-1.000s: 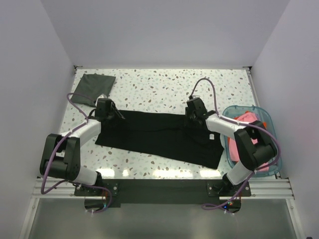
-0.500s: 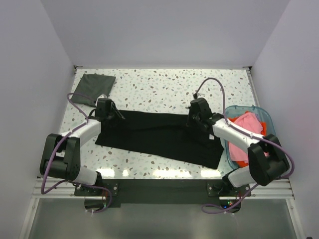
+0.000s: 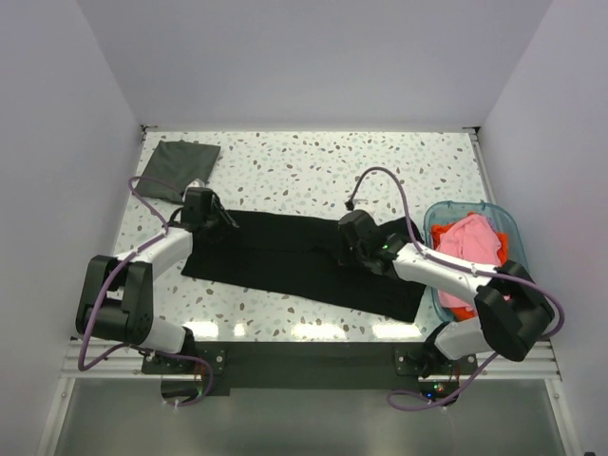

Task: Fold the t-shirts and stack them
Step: Fold the tshirt

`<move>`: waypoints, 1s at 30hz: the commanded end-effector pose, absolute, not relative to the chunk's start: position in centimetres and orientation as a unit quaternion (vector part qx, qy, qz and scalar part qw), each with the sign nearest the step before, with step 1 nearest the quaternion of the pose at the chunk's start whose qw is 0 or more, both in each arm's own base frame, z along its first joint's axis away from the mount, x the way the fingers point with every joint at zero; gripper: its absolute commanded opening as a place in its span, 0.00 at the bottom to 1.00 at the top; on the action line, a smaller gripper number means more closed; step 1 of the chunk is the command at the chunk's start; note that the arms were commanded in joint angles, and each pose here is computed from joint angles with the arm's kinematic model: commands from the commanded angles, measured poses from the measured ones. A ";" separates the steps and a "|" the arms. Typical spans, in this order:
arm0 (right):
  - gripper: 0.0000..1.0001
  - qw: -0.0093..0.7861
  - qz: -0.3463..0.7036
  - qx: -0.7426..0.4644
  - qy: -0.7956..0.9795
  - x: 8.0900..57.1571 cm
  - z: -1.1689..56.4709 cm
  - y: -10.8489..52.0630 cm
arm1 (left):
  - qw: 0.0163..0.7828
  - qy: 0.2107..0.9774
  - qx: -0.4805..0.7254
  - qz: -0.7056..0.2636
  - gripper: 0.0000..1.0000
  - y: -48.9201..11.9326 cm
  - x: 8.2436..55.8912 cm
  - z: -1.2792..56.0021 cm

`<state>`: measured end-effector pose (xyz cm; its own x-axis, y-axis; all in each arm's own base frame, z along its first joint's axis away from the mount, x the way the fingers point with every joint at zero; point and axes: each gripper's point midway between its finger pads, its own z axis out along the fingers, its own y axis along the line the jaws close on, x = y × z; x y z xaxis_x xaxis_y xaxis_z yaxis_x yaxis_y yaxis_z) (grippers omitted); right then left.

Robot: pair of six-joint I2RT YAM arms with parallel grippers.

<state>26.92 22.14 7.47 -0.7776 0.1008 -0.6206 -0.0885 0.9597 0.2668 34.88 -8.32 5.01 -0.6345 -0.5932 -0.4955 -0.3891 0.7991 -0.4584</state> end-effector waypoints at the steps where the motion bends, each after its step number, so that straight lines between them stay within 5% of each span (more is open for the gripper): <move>1: 0.02 0.336 0.108 0.011 0.936 25.9 6.2 22.4 | 0.355 0.883 -0.251 -0.178 0.42 -9.0 35.7 6.8; 3: 0.16 0.336 0.086 0.006 0.938 25.6 6.2 22.0 | 0.353 0.883 -0.249 -0.182 0.43 -9.1 35.6 6.6; 4: 0.34 0.337 0.078 0.007 0.938 25.5 6.3 21.6 | 0.353 0.884 -0.246 -0.184 0.43 -9.3 35.6 6.6; 8: 0.59 0.378 0.051 0.023 0.924 25.5 9.4 19.0 | 0.352 0.886 -0.233 -0.192 0.45 -9.8 35.5 6.6; 19: 0.61 0.379 -0.081 0.109 0.915 23.6 9.4 9.1 | 0.351 0.889 -0.211 -0.204 0.45 -13.0 36.8 7.2; 30: 0.61 0.396 -0.055 0.183 0.898 31.2 10.6 6.5 | 0.348 0.891 -0.272 -0.102 0.45 -10.0 40.2 7.3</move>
